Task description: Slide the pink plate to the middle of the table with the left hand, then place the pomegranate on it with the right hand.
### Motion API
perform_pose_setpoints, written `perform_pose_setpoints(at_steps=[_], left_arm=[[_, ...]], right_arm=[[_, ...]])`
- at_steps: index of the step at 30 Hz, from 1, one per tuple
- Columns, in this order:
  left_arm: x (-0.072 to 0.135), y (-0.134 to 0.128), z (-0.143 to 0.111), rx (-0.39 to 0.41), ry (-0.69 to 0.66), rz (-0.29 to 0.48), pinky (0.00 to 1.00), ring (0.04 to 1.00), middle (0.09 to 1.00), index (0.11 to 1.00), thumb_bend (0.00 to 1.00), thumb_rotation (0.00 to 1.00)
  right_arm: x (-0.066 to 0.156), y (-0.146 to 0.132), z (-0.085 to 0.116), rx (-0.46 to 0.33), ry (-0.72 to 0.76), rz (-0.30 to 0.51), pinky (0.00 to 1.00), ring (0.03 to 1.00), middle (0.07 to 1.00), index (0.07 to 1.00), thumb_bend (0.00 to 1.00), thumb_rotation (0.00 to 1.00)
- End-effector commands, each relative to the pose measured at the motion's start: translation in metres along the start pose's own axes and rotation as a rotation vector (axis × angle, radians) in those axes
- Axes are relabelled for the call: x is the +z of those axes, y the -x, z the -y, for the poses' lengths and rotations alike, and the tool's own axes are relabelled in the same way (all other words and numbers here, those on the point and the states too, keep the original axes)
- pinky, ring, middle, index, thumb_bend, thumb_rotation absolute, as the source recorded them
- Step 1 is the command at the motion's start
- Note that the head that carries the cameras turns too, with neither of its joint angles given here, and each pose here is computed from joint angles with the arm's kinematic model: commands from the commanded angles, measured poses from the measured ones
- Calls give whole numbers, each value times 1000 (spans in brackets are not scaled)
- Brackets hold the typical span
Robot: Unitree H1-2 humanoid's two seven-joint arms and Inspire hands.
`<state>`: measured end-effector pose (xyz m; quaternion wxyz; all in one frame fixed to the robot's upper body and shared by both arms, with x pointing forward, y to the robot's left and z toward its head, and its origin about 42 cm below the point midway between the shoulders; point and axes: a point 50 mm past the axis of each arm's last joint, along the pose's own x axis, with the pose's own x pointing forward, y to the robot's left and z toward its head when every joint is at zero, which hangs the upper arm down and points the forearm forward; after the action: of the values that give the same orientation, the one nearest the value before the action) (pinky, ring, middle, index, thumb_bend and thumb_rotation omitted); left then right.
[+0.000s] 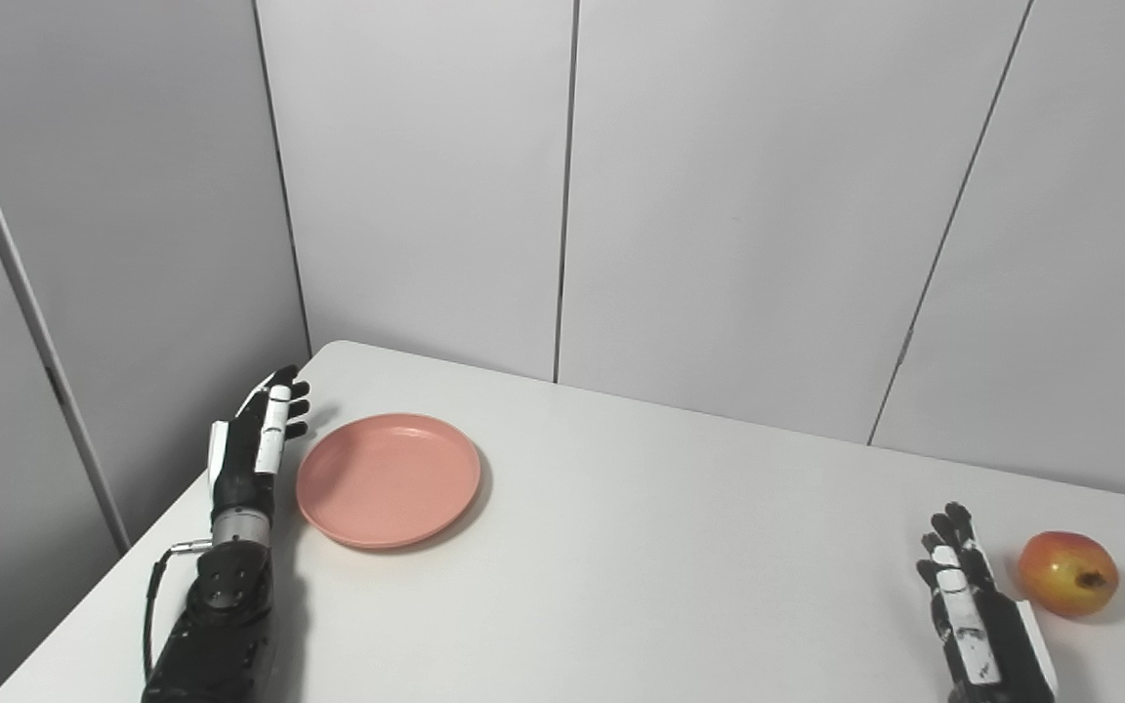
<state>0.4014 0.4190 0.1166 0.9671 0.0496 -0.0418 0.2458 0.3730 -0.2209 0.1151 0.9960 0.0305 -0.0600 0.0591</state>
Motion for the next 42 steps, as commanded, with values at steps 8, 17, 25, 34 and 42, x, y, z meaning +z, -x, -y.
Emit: perform_pose_setpoints(at_steps=[8,17,25,34,42], left_arm=[[21,-18,16,-49,130,67,850,841,848,830,573,1000],[14,-17,23,-75,167,49,822,833,836,822,566,1000],[10,-17,27,-96,173,17,804,839,841,829,570,1000],[10,-12,39,-160,183,7,815,851,863,850,598,1000],[12,-5,59,-210,205,-20,850,871,872,854,592,1000]], right_arm=[[7,-2,3,-5,-14,56,1000,998,1000,1000,443,767],[10,-2,2,-6,-11,60,1000,997,1000,1000,433,789],[12,-1,2,-1,7,62,1000,1000,1000,1000,425,809],[12,-3,2,5,1,64,1000,1000,1000,1000,442,809],[12,-3,1,6,3,65,1000,1000,1000,1000,449,813]])
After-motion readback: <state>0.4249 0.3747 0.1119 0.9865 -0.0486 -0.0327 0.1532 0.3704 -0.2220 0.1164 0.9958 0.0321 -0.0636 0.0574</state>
